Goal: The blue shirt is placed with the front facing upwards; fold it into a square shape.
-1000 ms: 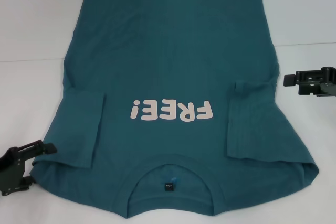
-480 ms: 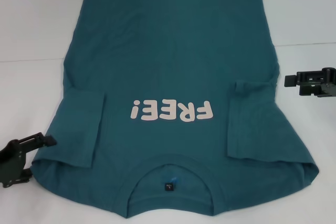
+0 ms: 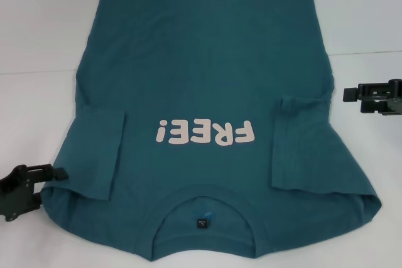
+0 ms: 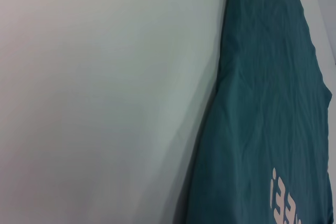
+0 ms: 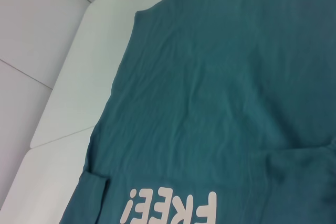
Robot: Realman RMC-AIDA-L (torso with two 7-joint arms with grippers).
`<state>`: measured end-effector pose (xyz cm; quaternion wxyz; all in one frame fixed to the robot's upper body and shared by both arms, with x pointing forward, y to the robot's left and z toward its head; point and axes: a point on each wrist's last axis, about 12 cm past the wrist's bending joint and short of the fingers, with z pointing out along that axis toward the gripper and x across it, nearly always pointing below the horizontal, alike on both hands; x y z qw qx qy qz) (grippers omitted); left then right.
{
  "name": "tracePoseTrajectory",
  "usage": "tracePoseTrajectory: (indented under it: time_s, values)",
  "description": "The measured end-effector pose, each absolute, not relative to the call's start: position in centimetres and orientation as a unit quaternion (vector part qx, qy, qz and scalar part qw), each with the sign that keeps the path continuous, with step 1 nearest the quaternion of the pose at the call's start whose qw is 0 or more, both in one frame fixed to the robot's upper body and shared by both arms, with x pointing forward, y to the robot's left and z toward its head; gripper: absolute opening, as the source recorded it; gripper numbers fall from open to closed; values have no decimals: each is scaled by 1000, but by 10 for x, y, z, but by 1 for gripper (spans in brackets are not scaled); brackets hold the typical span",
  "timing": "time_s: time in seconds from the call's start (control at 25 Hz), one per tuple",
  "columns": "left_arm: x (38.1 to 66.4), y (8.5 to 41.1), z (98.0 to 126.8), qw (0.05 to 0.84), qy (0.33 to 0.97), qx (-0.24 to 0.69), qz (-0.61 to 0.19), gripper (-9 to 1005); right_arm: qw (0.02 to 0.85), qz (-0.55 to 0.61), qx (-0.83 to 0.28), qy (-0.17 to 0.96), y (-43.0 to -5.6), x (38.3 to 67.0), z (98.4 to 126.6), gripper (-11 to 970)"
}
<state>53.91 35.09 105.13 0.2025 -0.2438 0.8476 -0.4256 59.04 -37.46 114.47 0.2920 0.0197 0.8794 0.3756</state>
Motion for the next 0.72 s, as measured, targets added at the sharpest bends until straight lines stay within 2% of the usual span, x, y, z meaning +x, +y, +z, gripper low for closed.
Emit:
tracePoseTrajectory:
  time_s: [0.32, 0.52, 0.72]
  values:
    - [539, 351, 1052, 206, 851, -232, -424, 413, 289, 375, 18, 881, -375, 590, 1145, 765]
    - [539, 348, 1054, 209, 851, -214, -431, 174, 284, 373, 14, 883, -379, 588, 1146, 765]
    - [539, 344, 1060, 218, 843, -186, -455, 86, 278, 373, 15, 885, -385, 582, 1147, 765]
